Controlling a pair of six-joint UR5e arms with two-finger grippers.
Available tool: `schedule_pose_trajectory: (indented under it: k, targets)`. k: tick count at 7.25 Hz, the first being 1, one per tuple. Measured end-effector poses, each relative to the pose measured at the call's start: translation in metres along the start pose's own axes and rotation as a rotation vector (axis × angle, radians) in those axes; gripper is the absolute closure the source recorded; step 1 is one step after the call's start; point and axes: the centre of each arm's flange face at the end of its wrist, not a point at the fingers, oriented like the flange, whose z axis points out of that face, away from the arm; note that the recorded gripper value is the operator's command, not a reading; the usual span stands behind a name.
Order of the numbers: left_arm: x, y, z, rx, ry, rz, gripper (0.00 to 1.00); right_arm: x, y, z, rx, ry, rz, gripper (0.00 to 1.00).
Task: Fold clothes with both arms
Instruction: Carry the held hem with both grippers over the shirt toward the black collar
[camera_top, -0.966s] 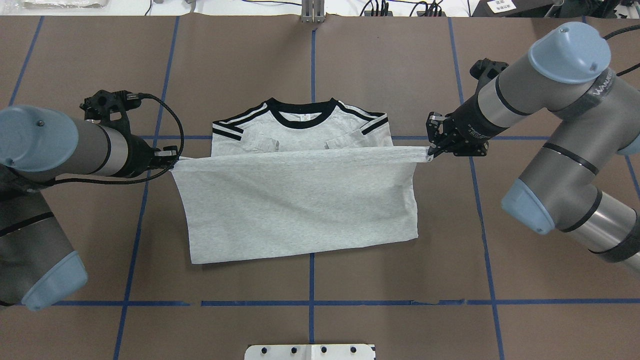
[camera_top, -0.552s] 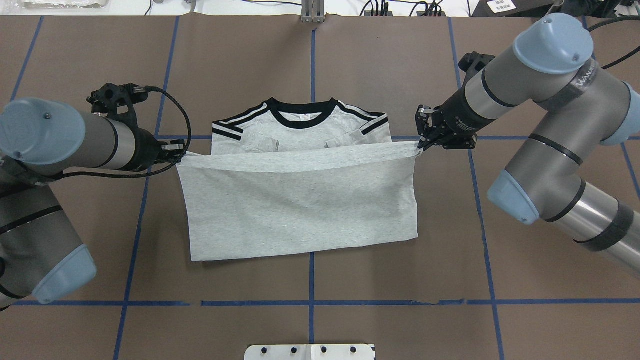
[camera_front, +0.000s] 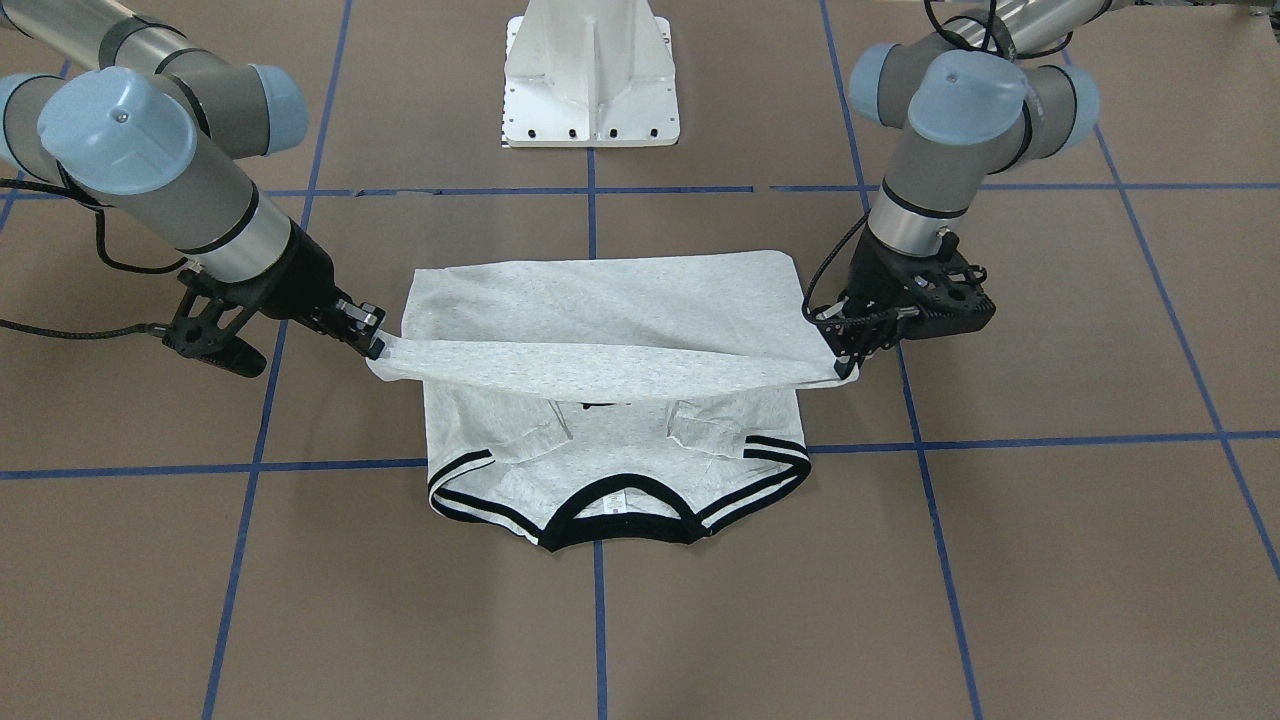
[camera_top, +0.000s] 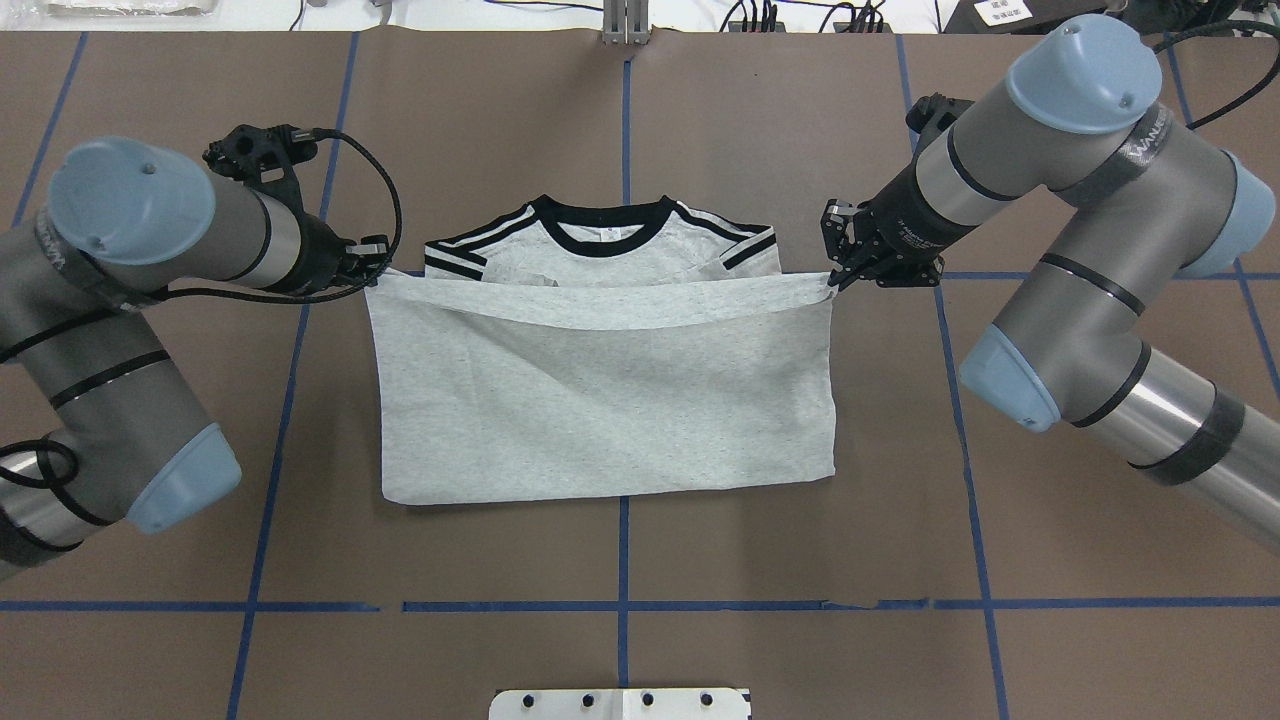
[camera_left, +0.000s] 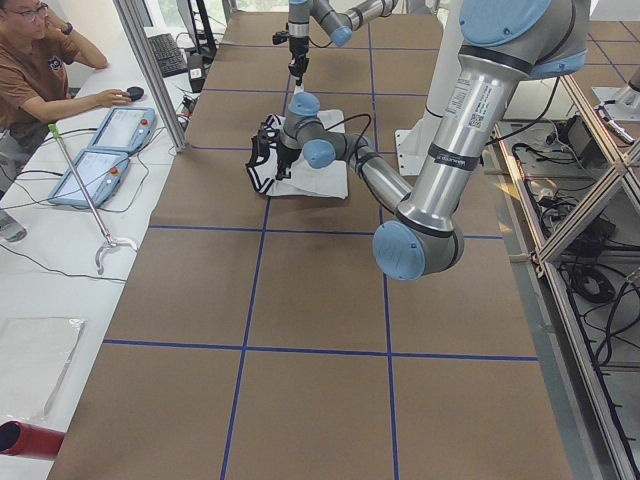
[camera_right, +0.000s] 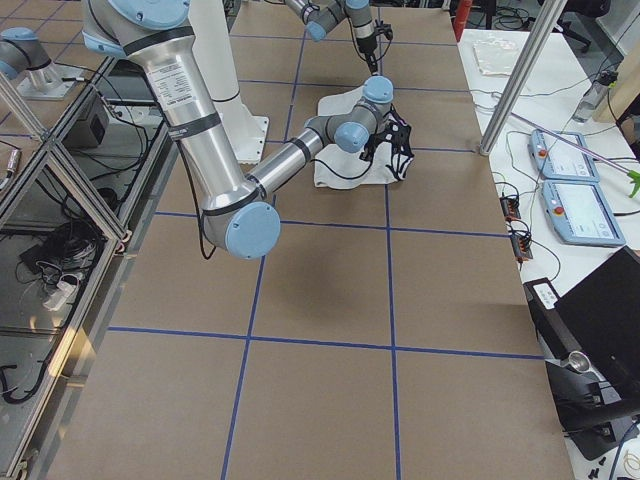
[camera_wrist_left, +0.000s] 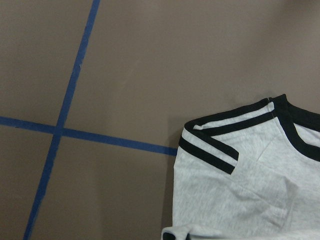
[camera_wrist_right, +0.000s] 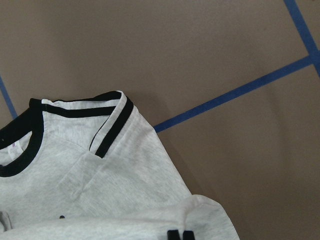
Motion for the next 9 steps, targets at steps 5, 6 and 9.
schedule_pose_trajectory:
  k: [5, 6, 9]
  targets:
    - [0.002, -0.032, 0.033, 0.025, -0.001, -0.02, 1.0, -0.034, -0.033, 0.028, 0.008, 0.036, 0.032, 1.0]
    - [0.008, -0.038, 0.041, 0.025, -0.008, -0.026, 1.0, -0.038, -0.037, 0.032, 0.012, 0.042, 0.037, 1.0]
    - [0.011, -0.047, 0.063, 0.019, -0.042, -0.041, 1.0, -0.051, -0.052, 0.048, 0.012, 0.068, 0.057, 1.0]
